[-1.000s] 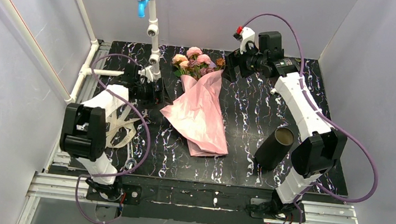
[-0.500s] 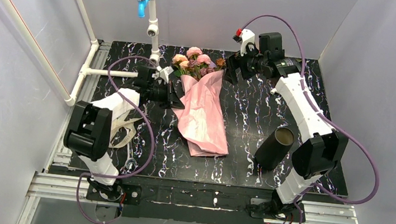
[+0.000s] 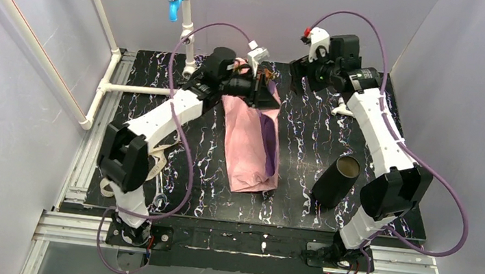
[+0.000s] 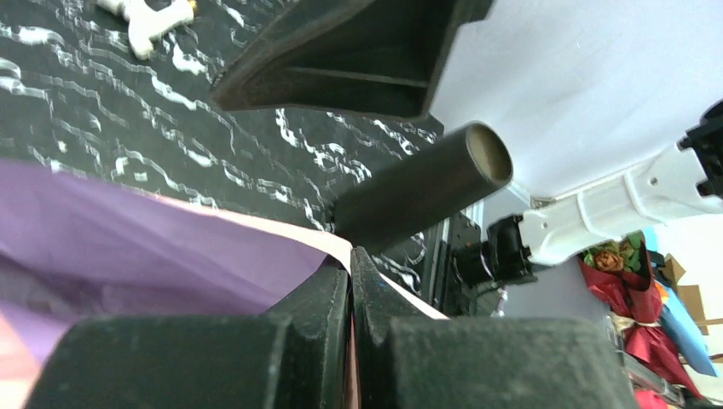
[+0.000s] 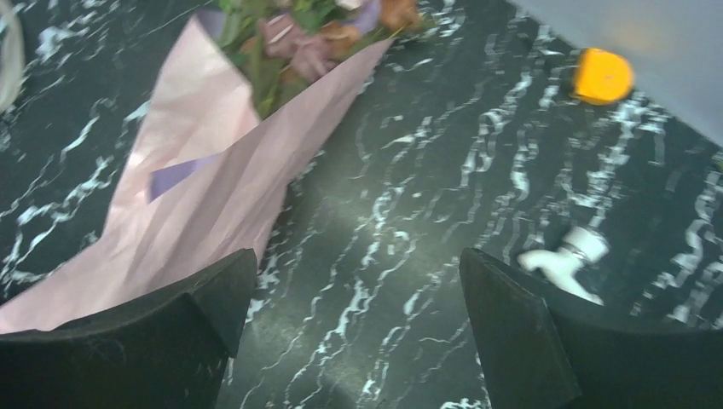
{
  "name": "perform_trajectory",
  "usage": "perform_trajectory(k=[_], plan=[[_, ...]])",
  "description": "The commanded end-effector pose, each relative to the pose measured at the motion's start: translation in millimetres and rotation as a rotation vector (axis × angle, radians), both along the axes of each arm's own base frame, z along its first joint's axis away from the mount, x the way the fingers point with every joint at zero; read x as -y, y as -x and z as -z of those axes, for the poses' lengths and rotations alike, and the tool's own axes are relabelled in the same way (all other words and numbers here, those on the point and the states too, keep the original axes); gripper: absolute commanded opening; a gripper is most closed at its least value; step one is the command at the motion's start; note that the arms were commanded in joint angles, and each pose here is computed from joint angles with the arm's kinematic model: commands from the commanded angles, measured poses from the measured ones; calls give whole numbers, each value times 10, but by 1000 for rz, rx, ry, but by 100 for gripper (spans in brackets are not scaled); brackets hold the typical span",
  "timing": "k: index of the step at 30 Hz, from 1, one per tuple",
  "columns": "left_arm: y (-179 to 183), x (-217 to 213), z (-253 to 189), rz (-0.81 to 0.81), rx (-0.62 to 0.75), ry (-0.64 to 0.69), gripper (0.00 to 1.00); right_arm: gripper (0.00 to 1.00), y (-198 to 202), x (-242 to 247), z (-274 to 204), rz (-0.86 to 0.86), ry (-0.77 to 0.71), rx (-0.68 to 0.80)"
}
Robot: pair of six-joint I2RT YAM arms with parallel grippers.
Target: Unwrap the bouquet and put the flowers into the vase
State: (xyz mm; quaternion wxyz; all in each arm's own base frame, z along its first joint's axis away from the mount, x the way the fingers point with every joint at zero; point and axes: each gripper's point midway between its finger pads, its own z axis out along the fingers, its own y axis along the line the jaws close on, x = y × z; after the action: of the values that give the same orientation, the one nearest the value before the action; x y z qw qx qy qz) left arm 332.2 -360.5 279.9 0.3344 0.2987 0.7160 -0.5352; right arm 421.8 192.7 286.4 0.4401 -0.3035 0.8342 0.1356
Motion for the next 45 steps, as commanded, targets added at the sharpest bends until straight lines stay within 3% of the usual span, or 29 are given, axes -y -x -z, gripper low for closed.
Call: perform_trajectory(k=[1, 6, 8, 10, 13, 15, 18, 23, 28, 35, 41, 45], plan=[[-319, 355, 138, 34, 30, 8, 0, 98, -296, 450, -484, 172, 3, 143], [-618, 711, 449, 16, 14, -13, 0, 98, -337, 652, -488, 196, 22, 147], [-720, 801, 605, -5, 22, -34, 5, 98, -307, 674, -421, 177, 39, 137], [-790, 855, 757, -21, 42, -61, 22, 98, -280, 672, -372, 153, 53, 130], [-856, 836, 799, -58, 68, -103, 58, 98, -229, 639, -270, 94, 78, 103], [-871, 775, 752, -77, 96, -168, 71, 98, -212, 627, -177, 68, 97, 76], [-823, 642, 631, -99, 149, -229, 81, 98, -210, 610, -47, 39, 115, 42], [-743, 346, 524, -188, 175, -310, 84, 97, -275, 598, 131, -14, 164, 34], [-787, 58, 711, -293, 170, -448, 86, 96, -327, 659, 415, -39, 238, -17], [-830, 61, 956, -295, 126, -504, 89, 96, -421, 797, 680, -3, 308, -57], [-895, 182, 1211, -297, 71, -540, 87, 95, -603, 1055, 906, 67, 300, -132], [-873, 203, 1351, -291, 0, -568, 78, 95, -647, 1072, 1096, 33, 216, -236]])
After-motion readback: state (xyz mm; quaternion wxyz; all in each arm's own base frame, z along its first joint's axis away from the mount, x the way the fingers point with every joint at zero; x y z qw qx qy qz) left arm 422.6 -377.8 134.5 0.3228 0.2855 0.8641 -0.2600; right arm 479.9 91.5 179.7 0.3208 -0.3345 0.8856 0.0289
